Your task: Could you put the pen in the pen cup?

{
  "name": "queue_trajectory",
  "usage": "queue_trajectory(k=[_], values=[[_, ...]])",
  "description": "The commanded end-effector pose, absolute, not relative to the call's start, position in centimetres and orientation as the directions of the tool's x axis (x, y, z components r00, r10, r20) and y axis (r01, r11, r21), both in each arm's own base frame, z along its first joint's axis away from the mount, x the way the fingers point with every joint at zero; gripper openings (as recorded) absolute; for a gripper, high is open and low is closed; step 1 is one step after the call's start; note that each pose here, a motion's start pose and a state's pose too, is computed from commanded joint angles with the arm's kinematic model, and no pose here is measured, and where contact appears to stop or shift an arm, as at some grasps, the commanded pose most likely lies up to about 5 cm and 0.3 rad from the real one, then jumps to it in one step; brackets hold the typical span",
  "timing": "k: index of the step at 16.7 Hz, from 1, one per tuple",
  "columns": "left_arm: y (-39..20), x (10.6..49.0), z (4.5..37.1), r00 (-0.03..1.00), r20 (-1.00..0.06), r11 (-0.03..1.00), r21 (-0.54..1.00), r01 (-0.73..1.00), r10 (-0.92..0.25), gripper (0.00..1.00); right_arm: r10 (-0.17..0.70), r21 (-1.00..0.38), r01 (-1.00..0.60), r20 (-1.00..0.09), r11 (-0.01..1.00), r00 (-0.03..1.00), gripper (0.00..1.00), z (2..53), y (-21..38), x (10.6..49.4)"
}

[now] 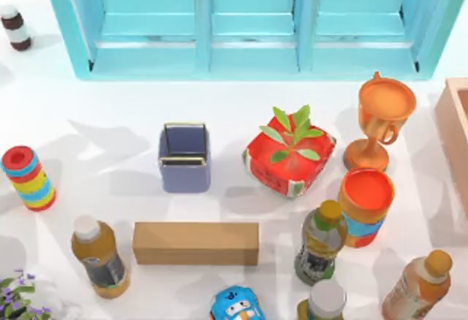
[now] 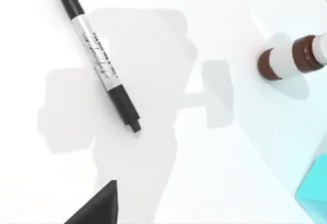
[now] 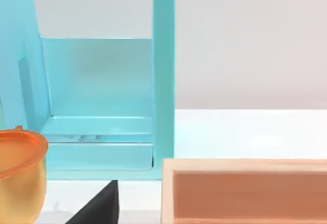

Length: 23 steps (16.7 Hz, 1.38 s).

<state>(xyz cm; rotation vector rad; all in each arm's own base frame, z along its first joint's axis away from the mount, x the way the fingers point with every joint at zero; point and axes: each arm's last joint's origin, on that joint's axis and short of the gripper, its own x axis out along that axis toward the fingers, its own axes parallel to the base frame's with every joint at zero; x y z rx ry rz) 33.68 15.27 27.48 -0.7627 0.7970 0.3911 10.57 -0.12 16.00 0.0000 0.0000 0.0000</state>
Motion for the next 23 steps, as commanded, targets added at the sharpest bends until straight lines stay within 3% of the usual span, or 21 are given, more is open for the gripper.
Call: queue_trajectory(k=[5, 11, 19, 23], values=[[21.2, 38.5, 23.0, 0.560, -0.826, 0.470, -0.518, -0.714, -0.060, 1.00, 0.000, 0.000, 0.000, 0.000, 1.000, 1.000, 1.00, 16.0, -0.1, 10.6], [24.6, 40.8, 16.9, 0.463, -0.868, 0.305, -0.497, -0.812, -0.180, 1.00, 0.000, 0.000, 0.000, 0.000, 1.000, 1.000, 1.00, 16.0, -0.1, 10.6], [24.8, 41.1, 15.7, 0.444, -0.873, 0.285, -0.486, -0.826, -0.201, 1.00, 0.000, 0.000, 0.000, 0.000, 1.000, 1.000, 1.00, 16.0, -0.1, 10.6], [24.3, 43.2, 12.1, 0.445, -0.873, 0.281, -0.486, -0.827, -0.200, 1.00, 0.000, 0.000, 0.000, 0.000, 1.000, 1.000, 1.00, 16.0, -0.1, 10.6]])
